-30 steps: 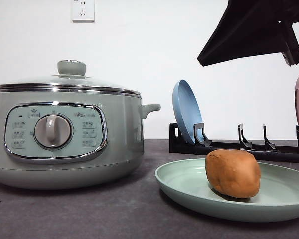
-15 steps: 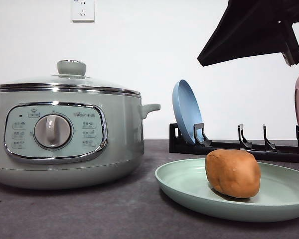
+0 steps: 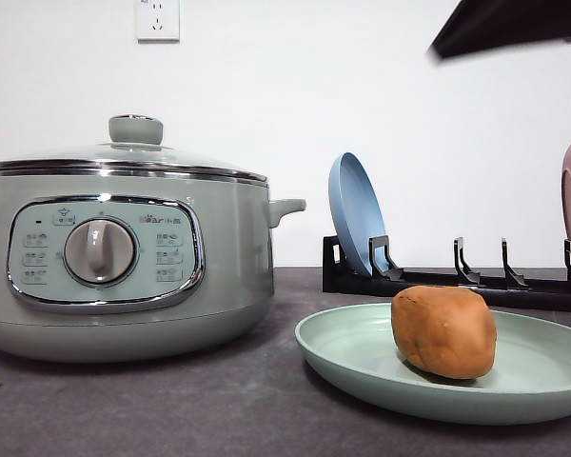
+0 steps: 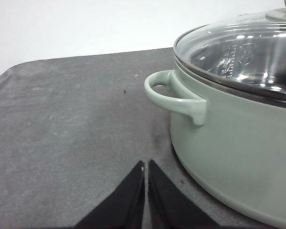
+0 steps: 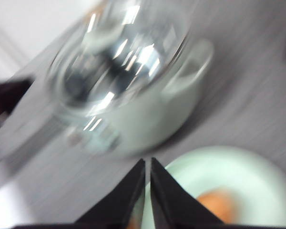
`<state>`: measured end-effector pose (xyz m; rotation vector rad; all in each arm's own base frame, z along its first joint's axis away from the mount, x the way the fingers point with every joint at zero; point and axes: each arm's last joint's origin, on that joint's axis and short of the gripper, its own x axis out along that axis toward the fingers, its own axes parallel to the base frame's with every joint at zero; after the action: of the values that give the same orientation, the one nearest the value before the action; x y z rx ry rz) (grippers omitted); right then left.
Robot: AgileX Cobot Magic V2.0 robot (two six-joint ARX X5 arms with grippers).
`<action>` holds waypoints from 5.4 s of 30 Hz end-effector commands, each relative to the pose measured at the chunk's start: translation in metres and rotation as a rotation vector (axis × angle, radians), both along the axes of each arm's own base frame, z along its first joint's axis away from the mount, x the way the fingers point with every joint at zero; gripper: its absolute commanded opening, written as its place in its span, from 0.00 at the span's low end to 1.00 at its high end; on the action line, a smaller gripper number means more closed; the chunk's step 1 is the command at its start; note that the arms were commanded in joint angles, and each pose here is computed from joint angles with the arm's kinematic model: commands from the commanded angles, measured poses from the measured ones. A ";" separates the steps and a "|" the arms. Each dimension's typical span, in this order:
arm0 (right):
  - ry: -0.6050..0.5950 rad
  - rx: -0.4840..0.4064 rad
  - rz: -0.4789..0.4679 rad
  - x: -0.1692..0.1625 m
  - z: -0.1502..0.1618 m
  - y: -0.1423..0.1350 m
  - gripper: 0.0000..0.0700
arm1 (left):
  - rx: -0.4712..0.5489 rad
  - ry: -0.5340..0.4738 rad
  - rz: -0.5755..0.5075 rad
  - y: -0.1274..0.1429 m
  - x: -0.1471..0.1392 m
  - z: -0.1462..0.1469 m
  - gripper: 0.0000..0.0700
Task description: Transfer potato from steamer to green plate
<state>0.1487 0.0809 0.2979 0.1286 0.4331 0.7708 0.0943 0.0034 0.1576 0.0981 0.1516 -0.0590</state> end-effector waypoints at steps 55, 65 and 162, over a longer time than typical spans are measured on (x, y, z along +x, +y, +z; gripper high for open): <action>-0.274 -0.082 -0.544 -0.053 -0.145 -0.072 0.01 | -0.004 0.028 0.005 0.000 0.000 -0.006 0.01; -0.274 -0.082 -0.544 -0.053 -0.145 -0.072 0.01 | -0.004 0.028 0.006 0.000 0.000 -0.006 0.01; -0.274 -0.082 -0.544 -0.053 -0.145 -0.072 0.01 | -0.004 0.028 0.005 0.000 0.000 -0.006 0.01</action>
<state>0.0952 0.0086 0.1536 0.0471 0.1489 0.2302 0.0943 0.0034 0.1576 0.0981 0.1516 -0.0590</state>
